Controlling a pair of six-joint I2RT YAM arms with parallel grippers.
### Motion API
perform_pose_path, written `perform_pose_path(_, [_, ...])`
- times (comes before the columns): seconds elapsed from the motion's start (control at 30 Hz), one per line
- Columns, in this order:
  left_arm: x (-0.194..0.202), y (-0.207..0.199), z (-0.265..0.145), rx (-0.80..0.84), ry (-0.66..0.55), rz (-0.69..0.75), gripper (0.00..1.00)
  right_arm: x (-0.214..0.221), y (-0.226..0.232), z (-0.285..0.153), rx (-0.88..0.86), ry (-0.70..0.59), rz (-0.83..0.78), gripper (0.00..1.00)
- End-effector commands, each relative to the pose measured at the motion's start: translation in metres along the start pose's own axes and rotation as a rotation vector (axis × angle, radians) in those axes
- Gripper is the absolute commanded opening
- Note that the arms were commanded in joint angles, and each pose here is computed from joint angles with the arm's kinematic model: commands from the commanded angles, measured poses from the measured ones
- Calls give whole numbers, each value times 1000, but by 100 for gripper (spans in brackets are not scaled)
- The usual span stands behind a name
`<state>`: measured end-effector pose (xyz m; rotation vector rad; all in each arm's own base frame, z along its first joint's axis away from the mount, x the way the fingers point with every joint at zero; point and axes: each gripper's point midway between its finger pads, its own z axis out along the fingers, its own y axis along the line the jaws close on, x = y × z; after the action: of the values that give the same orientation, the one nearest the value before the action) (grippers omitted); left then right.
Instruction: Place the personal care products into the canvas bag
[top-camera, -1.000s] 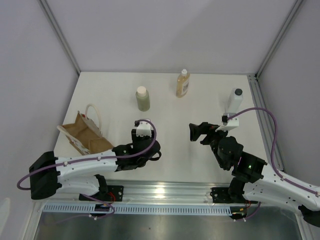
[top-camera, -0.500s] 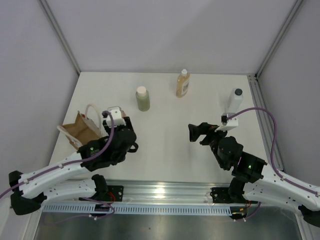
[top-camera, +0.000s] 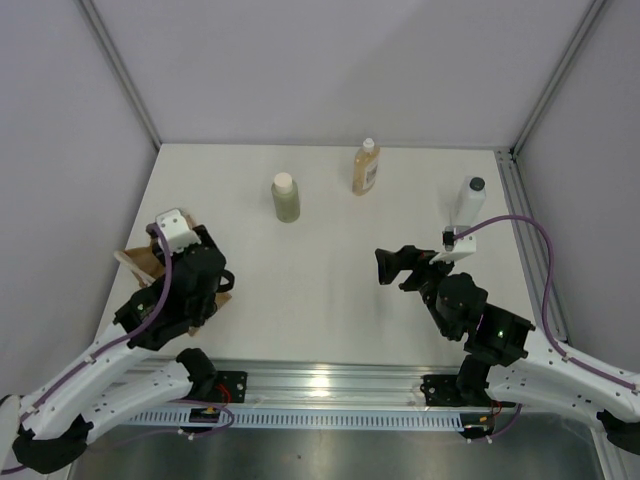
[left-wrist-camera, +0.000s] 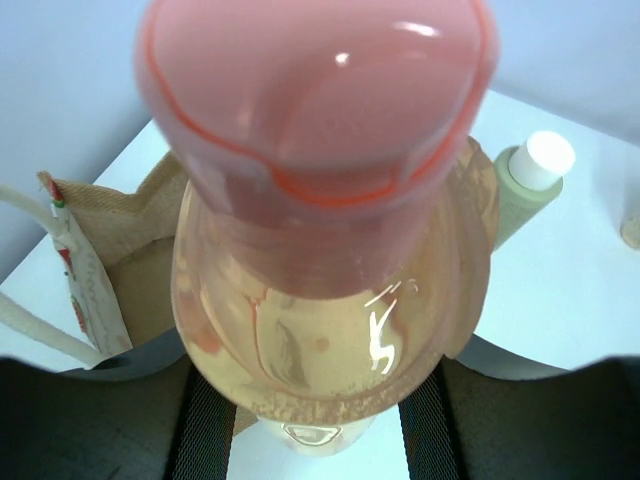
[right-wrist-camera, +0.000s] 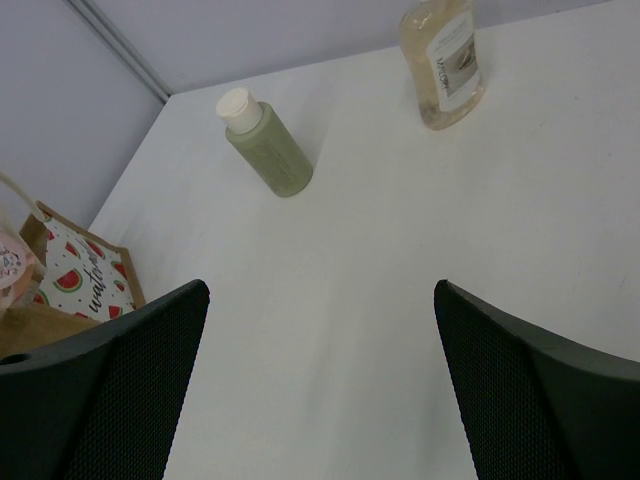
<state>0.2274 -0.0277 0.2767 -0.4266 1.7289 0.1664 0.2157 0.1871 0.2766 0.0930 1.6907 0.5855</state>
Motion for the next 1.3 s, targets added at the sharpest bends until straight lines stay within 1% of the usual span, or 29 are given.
perform_pose_path(0.0, [-37,15,-1,-62,-97,-141,0,-10,5,-2,-17,-27,47,98])
perform_pose_path(0.13, [-43,33,1,-140,-118,-152,0,-9,5,-1,-20,-23,50,98])
perform_pose_path(0.37, [-38,43,20,-248,-119,-151,0,-6,9,-2,-40,-8,55,98])
perform_pose_path(0.57, [-46,58,24,-319,-136,-176,0,-6,10,-1,-41,-9,51,98])
perform_pose_path(0.67, [-40,65,29,-351,-130,-159,0,-6,10,-1,-44,-6,53,98])
perform_pose_path(0.77, [-26,74,38,-394,-116,-158,0,-5,13,-2,-58,1,57,98])
perform_pose_path(0.87, [-19,74,54,-393,-79,-176,0,-5,11,-2,-50,-4,54,98])
perform_pose_path(0.97, [-8,75,66,-421,-39,-165,0,-6,10,-1,-42,-6,49,98])
perform_pose_path(1.2, [22,79,80,-484,8,-153,0,-6,13,-2,-57,0,56,98])
perform_pose_path(1.27, [22,80,82,-490,11,-155,0,-6,13,-3,-59,0,58,98])
